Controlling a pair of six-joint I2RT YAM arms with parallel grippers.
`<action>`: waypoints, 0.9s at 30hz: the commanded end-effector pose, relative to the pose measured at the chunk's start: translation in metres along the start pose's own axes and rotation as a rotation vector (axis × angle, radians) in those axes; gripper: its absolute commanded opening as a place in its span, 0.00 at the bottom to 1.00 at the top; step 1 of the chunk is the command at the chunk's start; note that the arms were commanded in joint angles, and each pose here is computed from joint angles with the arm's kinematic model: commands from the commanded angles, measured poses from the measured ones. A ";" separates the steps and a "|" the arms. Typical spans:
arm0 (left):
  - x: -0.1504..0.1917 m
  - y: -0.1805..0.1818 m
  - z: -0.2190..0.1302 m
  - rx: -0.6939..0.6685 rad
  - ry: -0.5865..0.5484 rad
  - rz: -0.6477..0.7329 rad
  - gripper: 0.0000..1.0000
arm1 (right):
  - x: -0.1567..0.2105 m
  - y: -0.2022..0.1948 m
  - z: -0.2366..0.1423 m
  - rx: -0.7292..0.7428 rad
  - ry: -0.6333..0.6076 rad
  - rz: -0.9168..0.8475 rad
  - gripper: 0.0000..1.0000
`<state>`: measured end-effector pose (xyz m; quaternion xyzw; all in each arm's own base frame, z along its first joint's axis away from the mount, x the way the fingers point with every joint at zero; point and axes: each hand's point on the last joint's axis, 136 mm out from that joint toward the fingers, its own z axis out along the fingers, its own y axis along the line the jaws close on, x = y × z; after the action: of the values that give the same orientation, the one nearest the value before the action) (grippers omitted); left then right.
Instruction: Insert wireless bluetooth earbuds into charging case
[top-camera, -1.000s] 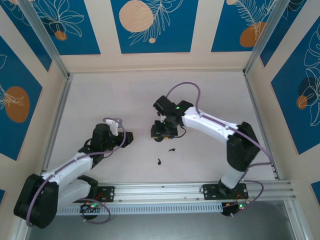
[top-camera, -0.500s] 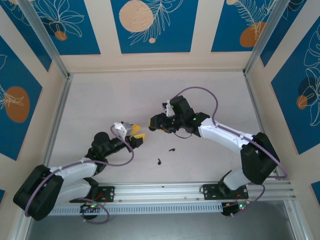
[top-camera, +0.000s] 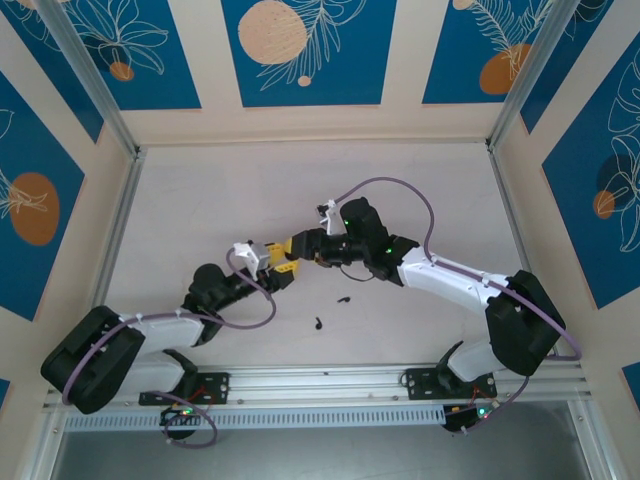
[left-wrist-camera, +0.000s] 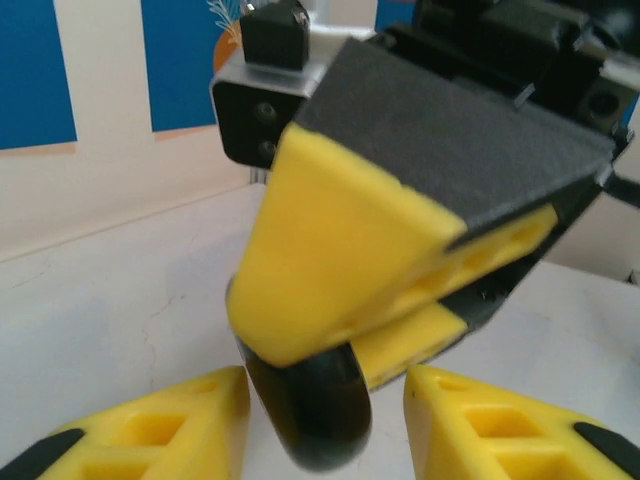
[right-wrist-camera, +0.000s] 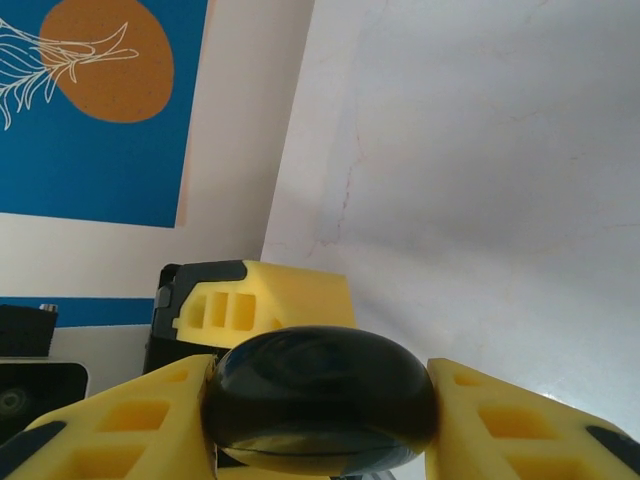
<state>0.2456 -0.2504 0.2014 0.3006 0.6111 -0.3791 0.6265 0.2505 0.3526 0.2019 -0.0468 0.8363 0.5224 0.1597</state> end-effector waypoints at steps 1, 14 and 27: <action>-0.028 0.000 0.004 -0.011 -0.101 0.000 0.39 | 0.006 0.010 -0.005 -0.037 0.005 -0.015 0.46; -0.031 -0.002 0.005 -0.009 -0.047 -0.044 0.17 | 0.006 0.011 -0.025 0.022 -0.026 -0.185 0.67; -0.049 -0.043 0.005 0.286 -0.084 -0.045 0.17 | 0.022 0.034 -0.111 -0.228 -0.095 -1.111 0.71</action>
<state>0.2283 -0.2657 0.2311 0.3266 0.5816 -0.4504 0.5935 0.2295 0.2704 0.2684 -0.3198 0.7207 0.4590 0.4095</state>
